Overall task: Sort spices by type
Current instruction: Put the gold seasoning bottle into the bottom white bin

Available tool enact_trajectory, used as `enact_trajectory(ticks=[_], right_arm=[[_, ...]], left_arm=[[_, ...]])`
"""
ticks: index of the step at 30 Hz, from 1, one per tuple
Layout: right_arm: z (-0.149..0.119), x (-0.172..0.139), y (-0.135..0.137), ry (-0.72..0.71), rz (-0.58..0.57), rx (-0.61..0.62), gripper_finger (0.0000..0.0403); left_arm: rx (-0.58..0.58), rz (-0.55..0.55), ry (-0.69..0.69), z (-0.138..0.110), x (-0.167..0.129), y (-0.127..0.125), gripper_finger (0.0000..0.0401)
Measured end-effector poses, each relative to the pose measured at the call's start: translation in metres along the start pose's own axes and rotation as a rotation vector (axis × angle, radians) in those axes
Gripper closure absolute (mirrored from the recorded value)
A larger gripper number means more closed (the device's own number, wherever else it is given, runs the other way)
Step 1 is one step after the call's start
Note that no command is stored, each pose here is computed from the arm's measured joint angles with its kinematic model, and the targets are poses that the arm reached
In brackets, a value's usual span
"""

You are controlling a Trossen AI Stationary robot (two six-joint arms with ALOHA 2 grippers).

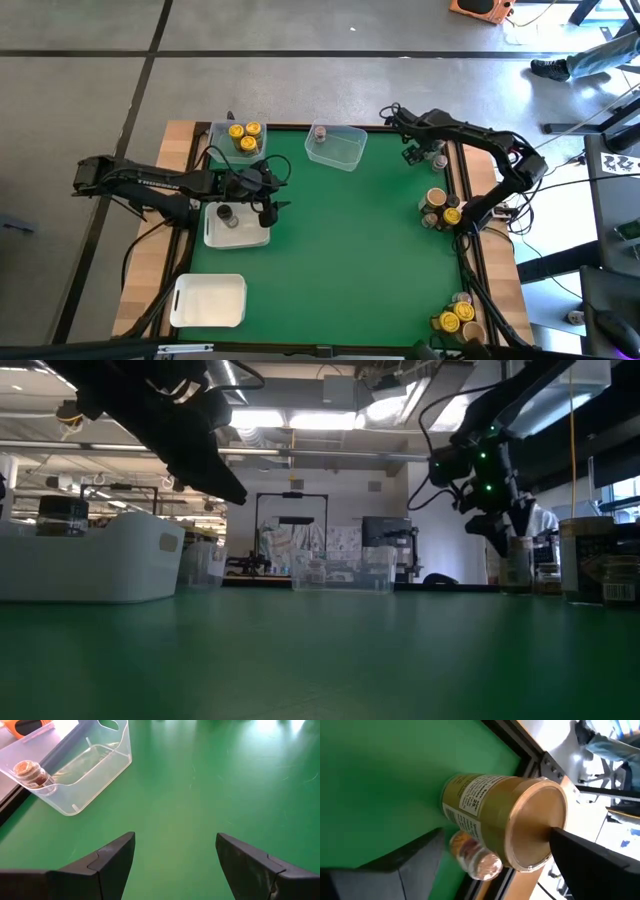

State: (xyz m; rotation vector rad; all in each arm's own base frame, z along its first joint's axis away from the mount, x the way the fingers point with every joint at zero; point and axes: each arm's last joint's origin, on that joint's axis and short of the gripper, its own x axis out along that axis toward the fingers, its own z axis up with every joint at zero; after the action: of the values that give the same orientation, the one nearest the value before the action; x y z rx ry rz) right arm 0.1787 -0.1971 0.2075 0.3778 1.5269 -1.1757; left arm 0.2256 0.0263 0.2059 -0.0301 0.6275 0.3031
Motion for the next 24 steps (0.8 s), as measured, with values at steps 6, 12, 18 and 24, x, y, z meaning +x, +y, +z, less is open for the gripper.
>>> enact_trajectory(ticks=[6, 12, 18, 24], right_arm=[[0.006, -0.024, 0.015, -0.046, 0.110, -0.038, 0.0049], [0.007, -0.055, 0.039, -0.115, 0.284, -0.117, 0.0049], [0.001, -0.076, 0.061, -0.165, 0.374, -0.217, 0.0049], [-0.001, -0.097, 0.064, -0.206, 0.325, -0.256, 0.0049]], left_arm=[[0.000, 0.000, 0.000, 0.000, 0.000, 0.000, 0.0125], [0.000, 0.000, 0.000, 0.000, 0.000, 0.000, 0.0125], [0.002, 0.000, -0.001, 0.000, 0.000, 0.000, 0.0125], [0.002, 0.000, -0.001, 0.000, 0.000, 0.000, 0.0125]])
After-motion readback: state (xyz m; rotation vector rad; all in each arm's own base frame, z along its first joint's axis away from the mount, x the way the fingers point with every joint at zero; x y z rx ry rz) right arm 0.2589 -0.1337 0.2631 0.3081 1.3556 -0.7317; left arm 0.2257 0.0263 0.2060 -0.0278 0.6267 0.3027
